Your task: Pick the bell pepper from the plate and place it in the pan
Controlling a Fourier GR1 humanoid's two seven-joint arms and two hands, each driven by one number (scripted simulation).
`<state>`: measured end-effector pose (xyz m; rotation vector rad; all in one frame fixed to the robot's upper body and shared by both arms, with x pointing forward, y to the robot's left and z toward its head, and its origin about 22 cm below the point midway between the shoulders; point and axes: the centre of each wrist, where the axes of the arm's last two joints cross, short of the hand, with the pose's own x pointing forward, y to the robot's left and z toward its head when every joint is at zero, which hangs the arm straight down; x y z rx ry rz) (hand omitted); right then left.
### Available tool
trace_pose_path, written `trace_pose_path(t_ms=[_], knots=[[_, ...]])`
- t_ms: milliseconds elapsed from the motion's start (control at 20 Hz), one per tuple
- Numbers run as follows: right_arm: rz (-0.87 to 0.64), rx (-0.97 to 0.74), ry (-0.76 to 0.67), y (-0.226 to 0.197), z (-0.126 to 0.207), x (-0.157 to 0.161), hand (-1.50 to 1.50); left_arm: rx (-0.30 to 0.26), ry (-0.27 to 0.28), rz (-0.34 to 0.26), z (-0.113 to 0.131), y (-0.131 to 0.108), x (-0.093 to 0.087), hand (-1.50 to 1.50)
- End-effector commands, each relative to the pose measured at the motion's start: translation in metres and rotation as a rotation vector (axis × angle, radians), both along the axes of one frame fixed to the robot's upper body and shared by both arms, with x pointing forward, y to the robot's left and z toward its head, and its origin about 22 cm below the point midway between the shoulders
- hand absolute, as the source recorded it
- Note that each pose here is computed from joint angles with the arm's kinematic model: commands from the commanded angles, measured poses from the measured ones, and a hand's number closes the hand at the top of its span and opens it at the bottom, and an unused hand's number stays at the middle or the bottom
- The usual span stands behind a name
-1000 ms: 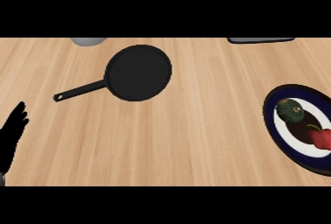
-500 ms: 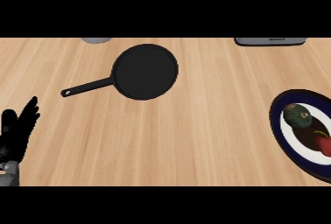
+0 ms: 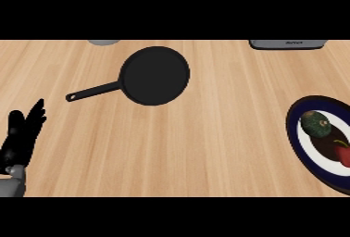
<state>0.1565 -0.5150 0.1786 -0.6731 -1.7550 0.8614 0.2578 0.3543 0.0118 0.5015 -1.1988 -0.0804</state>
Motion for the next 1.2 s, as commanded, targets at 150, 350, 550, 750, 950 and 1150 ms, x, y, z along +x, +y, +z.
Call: trace_pose_path(t_ms=[150, 350, 550, 750, 950, 1150], knots=[[-0.072, -0.337, 0.162, 0.039, 0.009, 0.005, -1.50, 0.008, 0.011, -0.012, 0.000, 0.007, 0.006, 0.00], [-0.099, -0.415, 0.224, 0.066, 0.006, 0.015, -1.50, 0.013, -0.004, -0.019, -0.005, 0.015, -0.001, 0.00], [-0.096, -0.458, 0.293, 0.080, -0.039, 0.015, -1.50, -0.013, -0.002, -0.027, 0.003, -0.002, 0.013, 0.00], [-0.120, -0.466, 0.322, 0.077, -0.052, 0.026, -1.50, 0.010, -0.003, -0.014, 0.009, -0.009, 0.012, 0.00], [-0.155, -0.486, 0.306, 0.091, -0.074, 0.014, -1.50, -0.005, 0.003, 0.002, -0.004, 0.014, 0.004, 0.00], [-0.189, -0.527, 0.310, 0.087, -0.075, 0.031, -1.50, -0.011, -0.011, -0.007, 0.004, 0.000, 0.014, 0.00]])
